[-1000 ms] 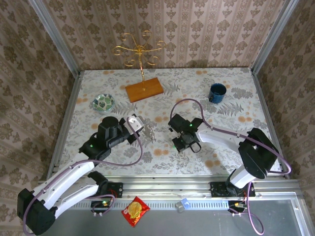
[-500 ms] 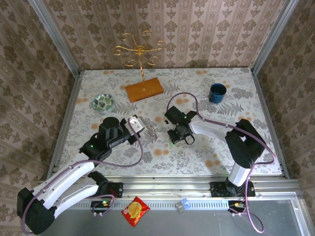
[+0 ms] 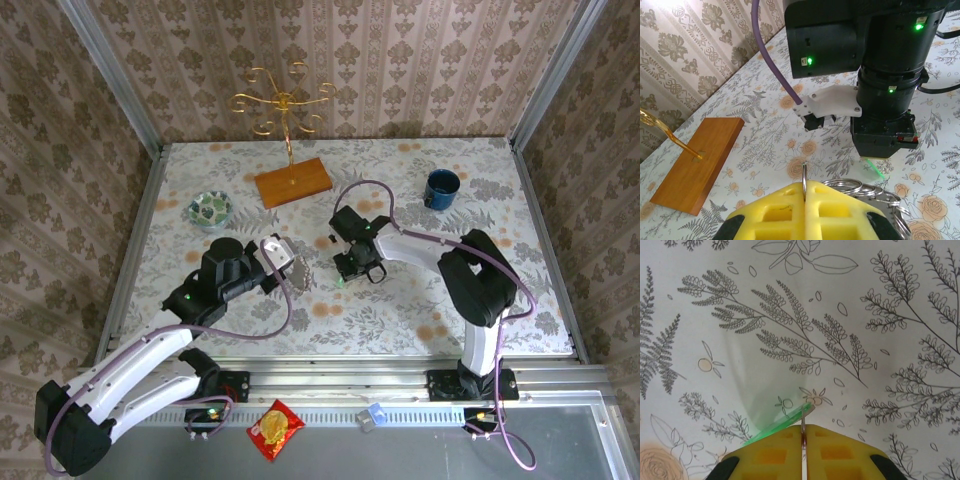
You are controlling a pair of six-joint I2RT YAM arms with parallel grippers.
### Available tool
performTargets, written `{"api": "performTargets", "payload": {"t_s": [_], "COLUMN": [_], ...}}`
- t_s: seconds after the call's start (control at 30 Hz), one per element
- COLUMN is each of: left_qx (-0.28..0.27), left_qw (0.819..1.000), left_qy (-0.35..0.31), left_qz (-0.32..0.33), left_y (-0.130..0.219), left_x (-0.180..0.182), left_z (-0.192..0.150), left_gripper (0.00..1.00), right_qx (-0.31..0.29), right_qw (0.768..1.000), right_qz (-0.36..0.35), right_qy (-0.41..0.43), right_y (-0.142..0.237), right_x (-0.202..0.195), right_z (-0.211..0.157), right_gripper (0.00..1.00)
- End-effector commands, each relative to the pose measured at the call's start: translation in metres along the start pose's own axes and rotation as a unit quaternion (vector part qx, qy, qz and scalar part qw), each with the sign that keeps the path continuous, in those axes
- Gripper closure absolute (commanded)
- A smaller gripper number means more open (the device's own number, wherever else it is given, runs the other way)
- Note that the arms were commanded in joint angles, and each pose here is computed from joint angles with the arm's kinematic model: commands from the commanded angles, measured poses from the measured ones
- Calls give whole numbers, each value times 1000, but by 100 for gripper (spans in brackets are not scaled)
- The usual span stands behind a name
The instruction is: Put the keys on the keyring
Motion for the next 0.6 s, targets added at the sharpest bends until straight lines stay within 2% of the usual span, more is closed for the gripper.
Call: {"api": "performTargets", "payload": {"t_s": [0.0,0.37,0.57], "left_qx": [-30,-27,-28], "left_qw": [999,999,999], "left_qy": [-16,-23,-22], "left_qz": [5,8,8], "left_y": [1,0,0], "left_x": [1,1,1], "left_z": [12,11,9], "left_gripper": [100,100,100], "right_qx": [-10,-19,-21], "right_qw": [1000,1000,999], "right_qz": [12,12,18], "right_qy": [1,2,-31], "right_y": [1,6,2], "right_x": [1,-1,-7], "right_z": [11,17,18], "right_gripper": [88,72,70]}}
Point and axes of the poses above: each hand's point on the last joint's axis, 136 mm out from that joint toward the fingers, its own y axis back along the fingers, its own x axis along the line the jaws close on, z = x × y, the point moved 6 cm from there along y, back along the fingers, and after that the axes turned 10 degrees about y, right-handed, at the moved point
